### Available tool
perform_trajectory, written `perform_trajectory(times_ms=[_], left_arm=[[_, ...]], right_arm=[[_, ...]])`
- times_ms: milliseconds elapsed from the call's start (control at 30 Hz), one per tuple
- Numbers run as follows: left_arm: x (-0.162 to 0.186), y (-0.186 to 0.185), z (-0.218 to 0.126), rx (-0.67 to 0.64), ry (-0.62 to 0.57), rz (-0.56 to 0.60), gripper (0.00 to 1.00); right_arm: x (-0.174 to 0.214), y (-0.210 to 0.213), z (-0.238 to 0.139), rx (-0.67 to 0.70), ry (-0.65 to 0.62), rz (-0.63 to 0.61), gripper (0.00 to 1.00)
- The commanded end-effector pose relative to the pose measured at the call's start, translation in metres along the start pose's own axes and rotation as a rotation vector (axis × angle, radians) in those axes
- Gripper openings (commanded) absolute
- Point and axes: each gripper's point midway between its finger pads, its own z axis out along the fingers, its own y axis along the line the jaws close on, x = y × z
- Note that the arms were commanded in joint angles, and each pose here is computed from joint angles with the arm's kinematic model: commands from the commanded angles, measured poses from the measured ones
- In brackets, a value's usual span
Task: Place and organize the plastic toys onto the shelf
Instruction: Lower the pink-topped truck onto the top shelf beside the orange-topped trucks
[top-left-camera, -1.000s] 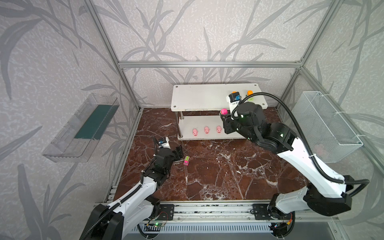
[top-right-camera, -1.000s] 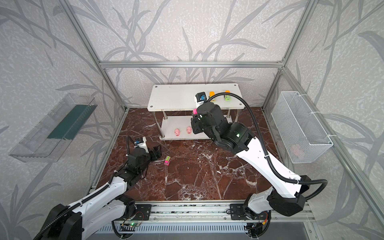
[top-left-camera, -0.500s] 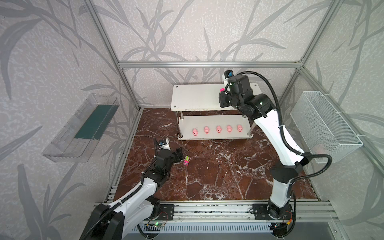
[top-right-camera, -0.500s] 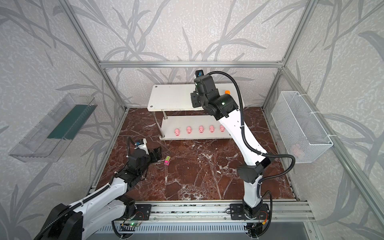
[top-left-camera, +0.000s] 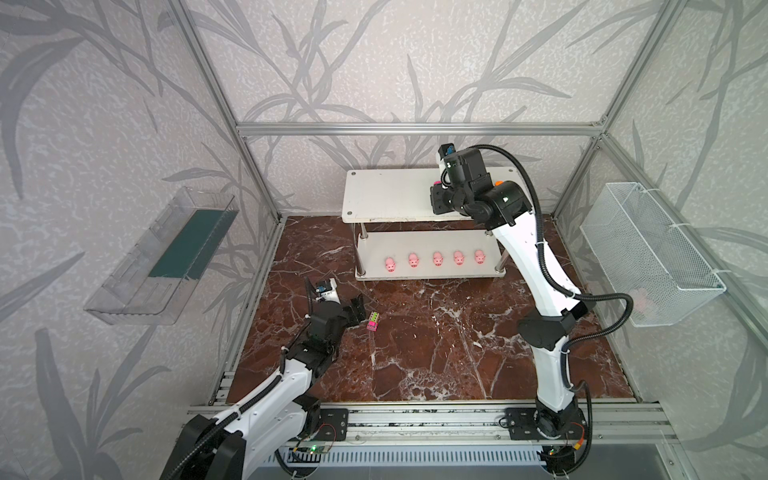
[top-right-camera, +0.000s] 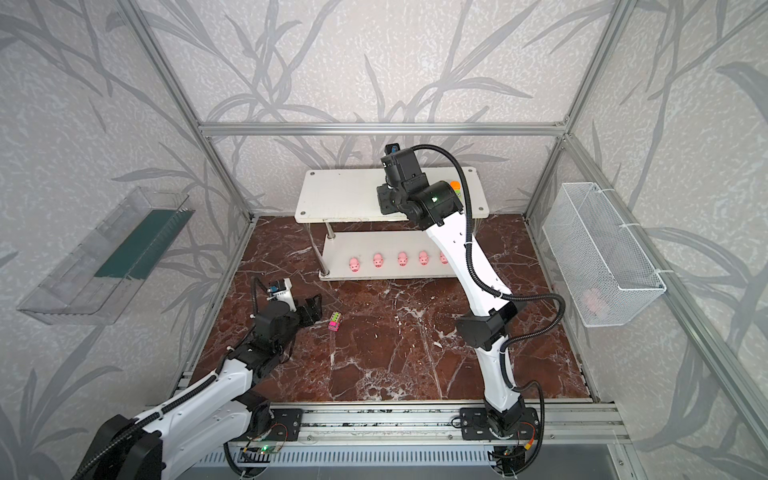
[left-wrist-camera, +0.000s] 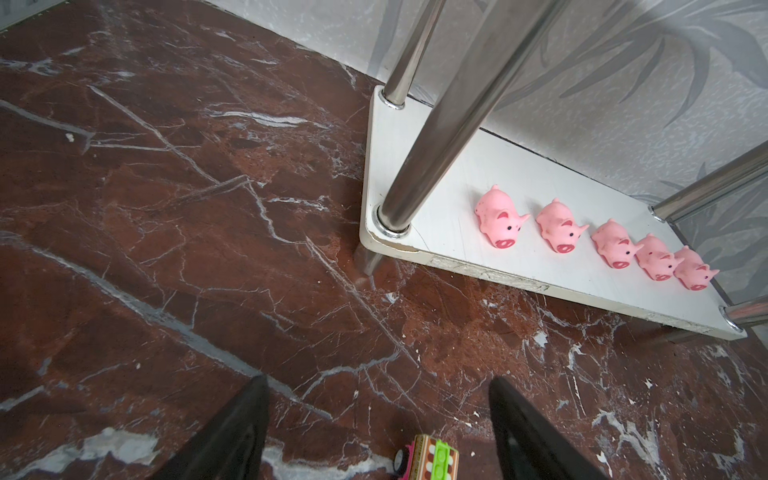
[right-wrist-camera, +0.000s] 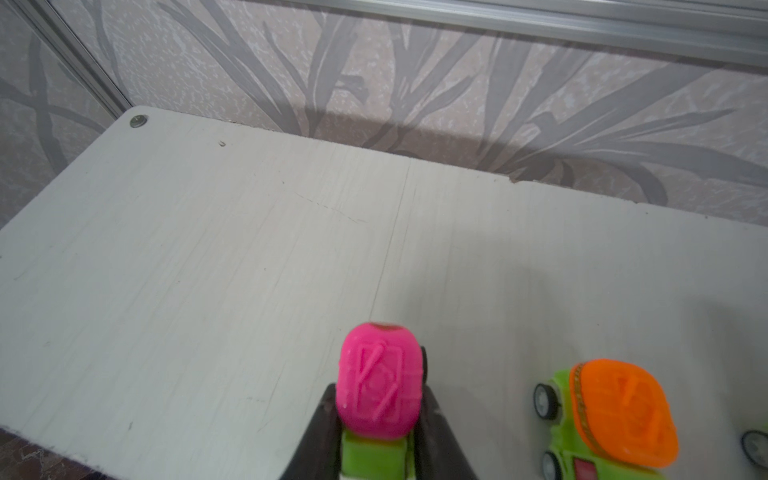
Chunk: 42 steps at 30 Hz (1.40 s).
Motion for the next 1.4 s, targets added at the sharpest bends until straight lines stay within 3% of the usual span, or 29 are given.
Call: perform_trajectory(times_ms=[0, 500, 1367], left_arm=[[0.003, 0.006, -0.002, -0.018, -0.002, -0.010, 0.81], [0.006, 0.009, -0.002, -0.025, 0.000, -0.011, 0.81], [0.007, 0.011, -0.003, -0.035, -0.001, -0.004, 0.81]], right_arm=[[0.002, -0.002, 0.002, -0.010, 0.013, 0.017, 0.19], [0.013, -0.005, 0.019, -0.031, 0.061, 0.044, 0.20], [-0.007, -0.003, 0.009, -0.078, 0.001, 0.072, 0.43]])
